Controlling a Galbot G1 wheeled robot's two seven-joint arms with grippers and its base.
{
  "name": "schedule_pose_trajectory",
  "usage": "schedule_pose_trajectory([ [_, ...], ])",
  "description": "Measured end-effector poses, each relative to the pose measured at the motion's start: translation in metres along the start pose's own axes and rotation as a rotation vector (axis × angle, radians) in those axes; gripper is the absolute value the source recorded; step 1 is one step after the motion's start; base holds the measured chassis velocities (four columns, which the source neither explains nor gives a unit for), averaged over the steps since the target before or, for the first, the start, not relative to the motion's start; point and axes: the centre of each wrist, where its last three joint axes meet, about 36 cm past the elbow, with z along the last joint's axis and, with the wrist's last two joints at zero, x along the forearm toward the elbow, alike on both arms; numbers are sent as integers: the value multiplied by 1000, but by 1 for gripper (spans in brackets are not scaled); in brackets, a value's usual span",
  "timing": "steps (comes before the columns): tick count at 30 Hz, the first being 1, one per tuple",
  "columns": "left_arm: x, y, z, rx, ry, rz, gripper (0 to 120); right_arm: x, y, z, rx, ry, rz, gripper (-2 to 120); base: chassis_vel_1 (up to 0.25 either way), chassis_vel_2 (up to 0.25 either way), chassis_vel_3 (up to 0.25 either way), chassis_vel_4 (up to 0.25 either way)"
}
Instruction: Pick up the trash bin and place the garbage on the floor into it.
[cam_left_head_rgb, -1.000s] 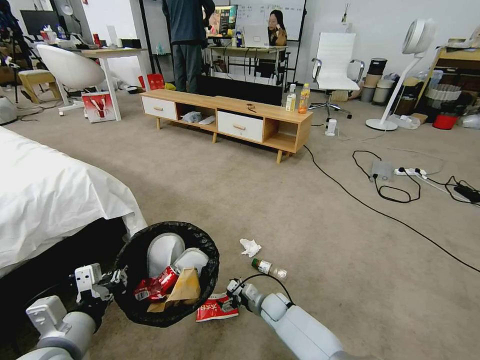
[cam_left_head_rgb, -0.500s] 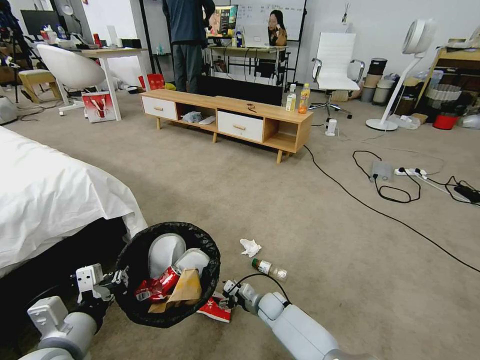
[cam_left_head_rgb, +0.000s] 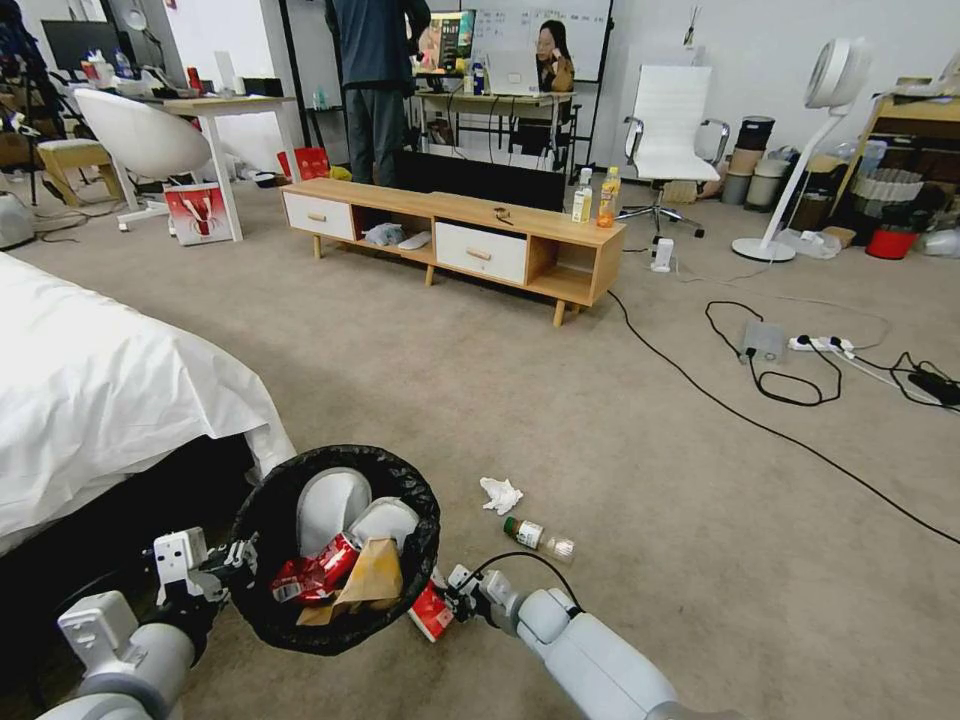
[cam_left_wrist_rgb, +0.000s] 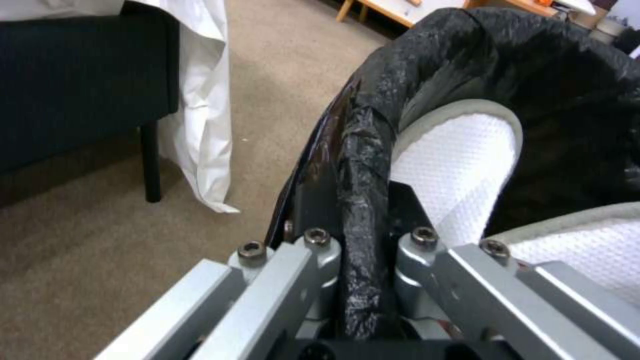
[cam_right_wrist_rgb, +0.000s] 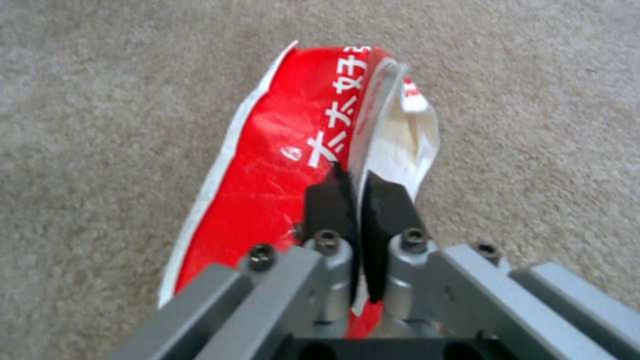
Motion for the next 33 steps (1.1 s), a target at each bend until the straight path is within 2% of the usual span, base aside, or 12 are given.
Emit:
schedule_pose_trajectory([
  [14, 0, 0, 0, -2, -1, 0, 4, 1, -3, -9, -7, -35, 4, 0, 0, 0, 0, 0],
  [20, -1, 1, 1, 1, 2, -2, 4, 22, -26, -26, 12, -103, 70, 0, 0, 0, 0, 0],
  [26, -1, 3, 0, 1, 5, -1, 4, 65, -47, -59, 16, -228, 160, 0, 0, 0, 0, 0],
  [28, -2, 5, -1, -3, 10, -3, 4, 95, -53, -87, 13, -325, 204, 0, 0, 0, 0, 0],
  [29, -2, 5, -1, -3, 10, -3, 4, 95, -53, -87, 13, -325, 204, 0, 0, 0, 0, 0],
  [33, -2, 8, -4, -8, 12, -7, 4, 135, -62, -123, 25, -461, 257, 0, 0, 0, 0, 0],
])
